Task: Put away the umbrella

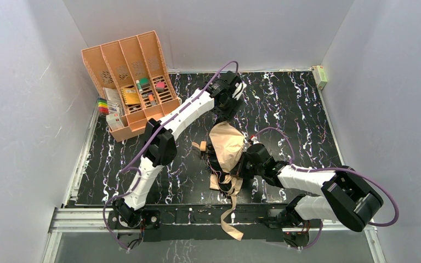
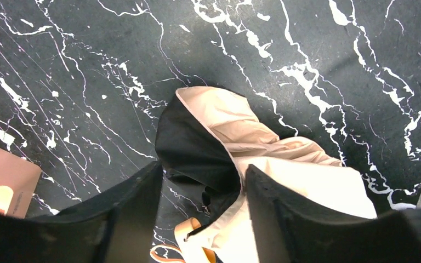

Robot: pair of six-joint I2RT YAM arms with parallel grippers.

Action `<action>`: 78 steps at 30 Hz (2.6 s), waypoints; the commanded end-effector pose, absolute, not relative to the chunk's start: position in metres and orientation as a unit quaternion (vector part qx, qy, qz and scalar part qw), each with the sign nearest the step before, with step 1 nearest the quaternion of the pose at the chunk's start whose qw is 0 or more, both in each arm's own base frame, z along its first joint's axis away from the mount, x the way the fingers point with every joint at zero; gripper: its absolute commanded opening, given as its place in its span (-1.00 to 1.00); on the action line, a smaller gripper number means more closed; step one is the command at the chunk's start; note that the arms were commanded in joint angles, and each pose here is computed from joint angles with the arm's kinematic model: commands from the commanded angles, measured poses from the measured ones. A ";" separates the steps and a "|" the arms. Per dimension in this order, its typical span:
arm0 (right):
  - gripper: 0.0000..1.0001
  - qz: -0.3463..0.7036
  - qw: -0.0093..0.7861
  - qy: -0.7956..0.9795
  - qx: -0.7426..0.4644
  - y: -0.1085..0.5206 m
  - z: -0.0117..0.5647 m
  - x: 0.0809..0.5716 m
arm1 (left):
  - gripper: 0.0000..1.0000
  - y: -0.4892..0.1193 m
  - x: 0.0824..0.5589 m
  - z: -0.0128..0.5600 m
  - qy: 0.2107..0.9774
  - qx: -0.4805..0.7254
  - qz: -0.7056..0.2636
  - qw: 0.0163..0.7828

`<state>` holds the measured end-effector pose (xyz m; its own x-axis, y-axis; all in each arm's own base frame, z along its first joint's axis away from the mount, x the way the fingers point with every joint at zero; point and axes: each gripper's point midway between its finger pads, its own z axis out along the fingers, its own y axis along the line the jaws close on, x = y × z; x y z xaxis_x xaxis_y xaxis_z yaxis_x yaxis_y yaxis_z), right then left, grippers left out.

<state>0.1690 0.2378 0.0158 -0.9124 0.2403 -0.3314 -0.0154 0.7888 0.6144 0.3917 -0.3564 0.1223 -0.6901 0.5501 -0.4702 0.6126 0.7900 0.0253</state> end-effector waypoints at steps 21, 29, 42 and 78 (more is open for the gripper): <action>-1.00 0.199 0.144 0.967 0.063 0.184 -0.037 0.132 | -0.34 -0.363 0.376 0.108 0.919 0.329 -0.081 0.200; -1.00 0.201 0.145 0.967 0.066 0.183 -0.037 0.131 | -0.87 -0.362 0.379 0.106 0.920 0.327 -0.073 0.203; -1.00 0.233 0.146 0.960 0.061 0.198 -0.033 0.136 | -1.00 -0.375 0.402 0.235 0.890 0.187 -0.274 0.314; -1.00 0.316 0.146 0.935 0.067 0.263 -0.013 0.178 | -1.00 -0.358 0.214 0.227 0.835 0.136 -0.422 0.327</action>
